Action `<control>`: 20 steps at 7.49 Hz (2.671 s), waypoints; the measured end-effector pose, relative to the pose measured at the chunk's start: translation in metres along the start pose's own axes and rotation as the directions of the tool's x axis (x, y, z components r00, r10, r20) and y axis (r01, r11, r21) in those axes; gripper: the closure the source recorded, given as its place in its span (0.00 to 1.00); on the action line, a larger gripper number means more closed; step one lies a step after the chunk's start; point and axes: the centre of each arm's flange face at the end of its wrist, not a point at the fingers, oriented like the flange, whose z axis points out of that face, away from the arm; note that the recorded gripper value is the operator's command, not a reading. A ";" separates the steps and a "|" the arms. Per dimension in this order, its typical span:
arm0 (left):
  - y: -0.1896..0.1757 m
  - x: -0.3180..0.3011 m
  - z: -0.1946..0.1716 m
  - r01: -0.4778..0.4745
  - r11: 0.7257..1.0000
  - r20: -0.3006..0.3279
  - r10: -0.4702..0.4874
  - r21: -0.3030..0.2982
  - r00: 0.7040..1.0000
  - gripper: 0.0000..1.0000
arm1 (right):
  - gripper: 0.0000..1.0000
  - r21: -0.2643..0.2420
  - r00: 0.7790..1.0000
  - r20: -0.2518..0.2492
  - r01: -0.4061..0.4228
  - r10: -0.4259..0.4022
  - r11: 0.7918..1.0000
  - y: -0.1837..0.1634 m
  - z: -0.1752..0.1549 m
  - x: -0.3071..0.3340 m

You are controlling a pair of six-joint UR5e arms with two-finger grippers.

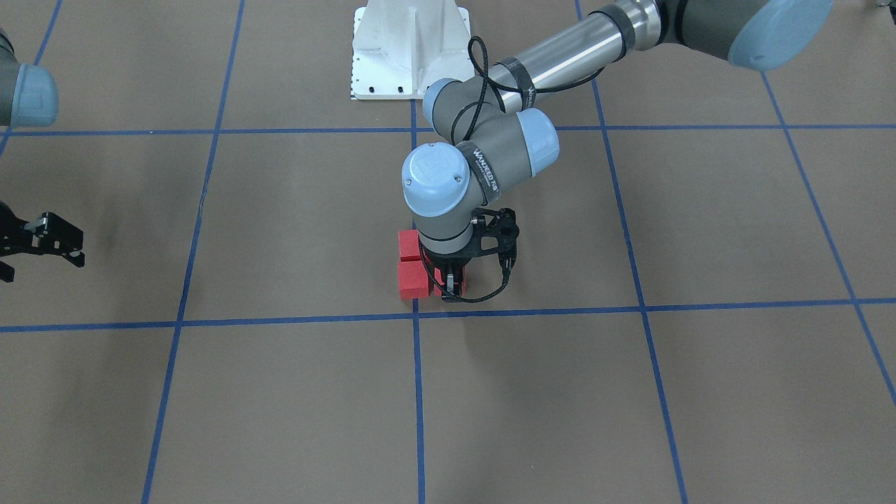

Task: Form red blocks into L shape at center
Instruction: 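Lower the cube beside the farther center cube, on the left gripper's side, then open the left gripper to release the cube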

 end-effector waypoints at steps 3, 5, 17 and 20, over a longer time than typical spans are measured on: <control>0.002 -0.001 0.008 -0.005 1.000 0.008 0.005 0.007 1.000 1.00 | 0.01 -0.001 1.000 0.001 -0.001 0.001 1.000 0.001 0.000 0.000; 0.004 -0.002 0.011 -0.008 1.000 0.008 0.008 0.003 1.000 1.00 | 0.01 0.000 1.000 0.001 -0.001 0.001 1.000 0.001 -0.001 0.001; 0.013 -0.007 0.010 -0.021 1.000 0.009 0.021 -0.006 1.000 0.20 | 0.01 0.001 1.000 0.000 0.000 0.000 1.000 0.000 -0.001 0.000; 0.013 -0.008 0.011 -0.023 1.000 0.010 0.023 -0.005 1.000 0.00 | 0.01 0.001 1.000 0.000 0.001 -0.001 1.000 -0.001 -0.001 0.000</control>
